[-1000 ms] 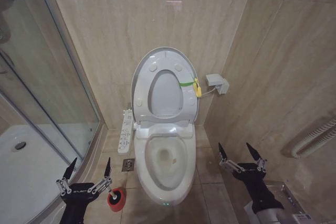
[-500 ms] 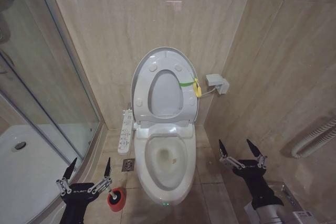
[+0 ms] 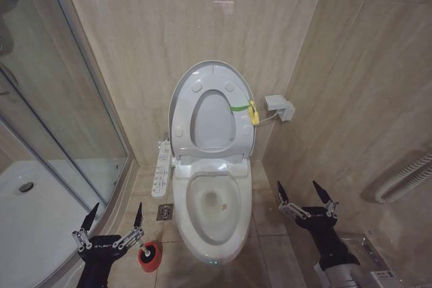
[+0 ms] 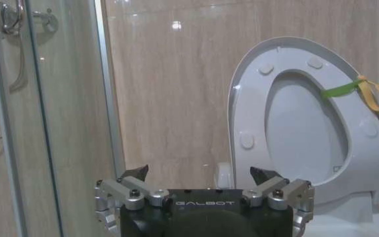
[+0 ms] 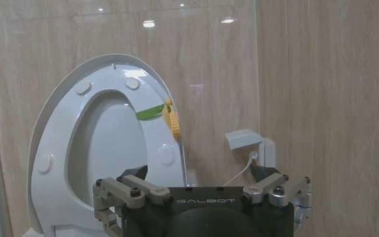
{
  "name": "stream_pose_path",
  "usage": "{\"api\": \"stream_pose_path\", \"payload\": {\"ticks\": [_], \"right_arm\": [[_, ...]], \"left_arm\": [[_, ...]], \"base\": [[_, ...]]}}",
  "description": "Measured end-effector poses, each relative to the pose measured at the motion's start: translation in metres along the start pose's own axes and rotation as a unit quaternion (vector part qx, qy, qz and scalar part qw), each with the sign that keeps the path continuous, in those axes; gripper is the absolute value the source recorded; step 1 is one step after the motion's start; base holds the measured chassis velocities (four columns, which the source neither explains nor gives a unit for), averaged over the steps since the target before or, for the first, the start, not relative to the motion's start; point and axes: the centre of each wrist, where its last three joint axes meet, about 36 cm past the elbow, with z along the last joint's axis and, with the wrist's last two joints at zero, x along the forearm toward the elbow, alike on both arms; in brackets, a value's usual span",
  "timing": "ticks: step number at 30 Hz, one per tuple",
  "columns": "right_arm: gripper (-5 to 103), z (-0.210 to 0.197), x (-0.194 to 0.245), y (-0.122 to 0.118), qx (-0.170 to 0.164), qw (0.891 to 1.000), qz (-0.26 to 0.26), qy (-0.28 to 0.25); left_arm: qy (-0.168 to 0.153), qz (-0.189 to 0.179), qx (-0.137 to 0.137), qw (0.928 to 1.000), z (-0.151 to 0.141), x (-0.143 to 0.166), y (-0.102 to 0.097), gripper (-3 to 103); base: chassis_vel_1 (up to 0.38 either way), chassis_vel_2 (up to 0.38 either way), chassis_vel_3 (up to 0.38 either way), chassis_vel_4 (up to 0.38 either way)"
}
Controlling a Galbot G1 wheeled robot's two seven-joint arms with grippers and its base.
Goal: Open the toilet lid, clean the toilet bowl with a toilet brush, close the toilet lid, and flush.
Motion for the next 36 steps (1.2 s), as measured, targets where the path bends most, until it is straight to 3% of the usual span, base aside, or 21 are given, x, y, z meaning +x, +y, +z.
{"api": "stream_pose_path", "payload": {"ticks": [36], "right_arm": [[100,0.0,0.0,-0.0002,0.001,1.0,0.001,0.0]], "left_arm": [[0.0,0.0,0.0,1.0,0.0,0.0,0.0,100]], "base": [[0.0,0.0,0.0,0.0]]}}
